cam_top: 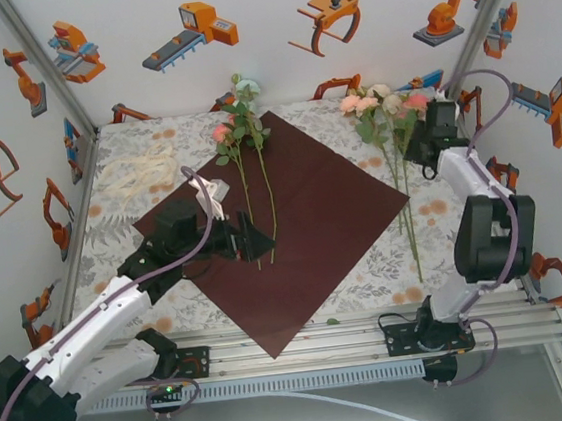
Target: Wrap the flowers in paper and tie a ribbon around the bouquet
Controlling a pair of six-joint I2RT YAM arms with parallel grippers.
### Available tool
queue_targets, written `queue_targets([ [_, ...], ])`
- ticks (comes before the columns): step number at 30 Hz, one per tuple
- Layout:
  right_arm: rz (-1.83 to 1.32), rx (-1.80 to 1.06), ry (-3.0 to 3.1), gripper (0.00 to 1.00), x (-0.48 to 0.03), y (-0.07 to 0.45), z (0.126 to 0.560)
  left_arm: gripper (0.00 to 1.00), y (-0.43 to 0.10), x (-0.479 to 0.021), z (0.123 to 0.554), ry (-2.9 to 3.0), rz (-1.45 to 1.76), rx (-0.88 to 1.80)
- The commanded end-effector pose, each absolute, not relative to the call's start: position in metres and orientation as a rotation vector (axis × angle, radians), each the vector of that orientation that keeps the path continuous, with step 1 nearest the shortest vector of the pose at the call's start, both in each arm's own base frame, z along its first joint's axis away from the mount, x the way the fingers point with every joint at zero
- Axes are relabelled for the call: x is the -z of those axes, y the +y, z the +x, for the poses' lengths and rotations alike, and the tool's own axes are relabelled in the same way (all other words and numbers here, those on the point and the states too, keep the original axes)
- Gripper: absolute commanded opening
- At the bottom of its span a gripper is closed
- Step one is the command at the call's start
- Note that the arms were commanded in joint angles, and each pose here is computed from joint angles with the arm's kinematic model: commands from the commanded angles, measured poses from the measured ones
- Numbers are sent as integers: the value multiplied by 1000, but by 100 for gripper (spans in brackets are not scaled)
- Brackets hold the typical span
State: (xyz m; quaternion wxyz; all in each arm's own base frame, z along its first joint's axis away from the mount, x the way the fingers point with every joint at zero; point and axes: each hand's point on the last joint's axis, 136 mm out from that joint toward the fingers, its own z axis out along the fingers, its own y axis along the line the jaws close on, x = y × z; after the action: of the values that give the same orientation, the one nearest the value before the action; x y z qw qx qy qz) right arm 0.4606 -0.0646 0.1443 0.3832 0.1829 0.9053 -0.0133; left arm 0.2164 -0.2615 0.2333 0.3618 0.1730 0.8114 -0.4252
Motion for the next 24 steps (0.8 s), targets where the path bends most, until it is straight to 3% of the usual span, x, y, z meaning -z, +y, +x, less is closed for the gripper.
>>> queue_targets([
  [1,487,-51,2347,43,-128,-66,480,97,-261,-246,218,2043,513,1031],
  [9,421,-100,2470,40,-84,-59,511,97,-249,-228,220,2101,530,906],
  [19,444,-101,2545,28,-59,-59,513,97,-252,-222,227,2126,539,870],
  [24,446,-100,2575,27,-51,-59,513,97,-246,-221,227,2132,522,838],
])
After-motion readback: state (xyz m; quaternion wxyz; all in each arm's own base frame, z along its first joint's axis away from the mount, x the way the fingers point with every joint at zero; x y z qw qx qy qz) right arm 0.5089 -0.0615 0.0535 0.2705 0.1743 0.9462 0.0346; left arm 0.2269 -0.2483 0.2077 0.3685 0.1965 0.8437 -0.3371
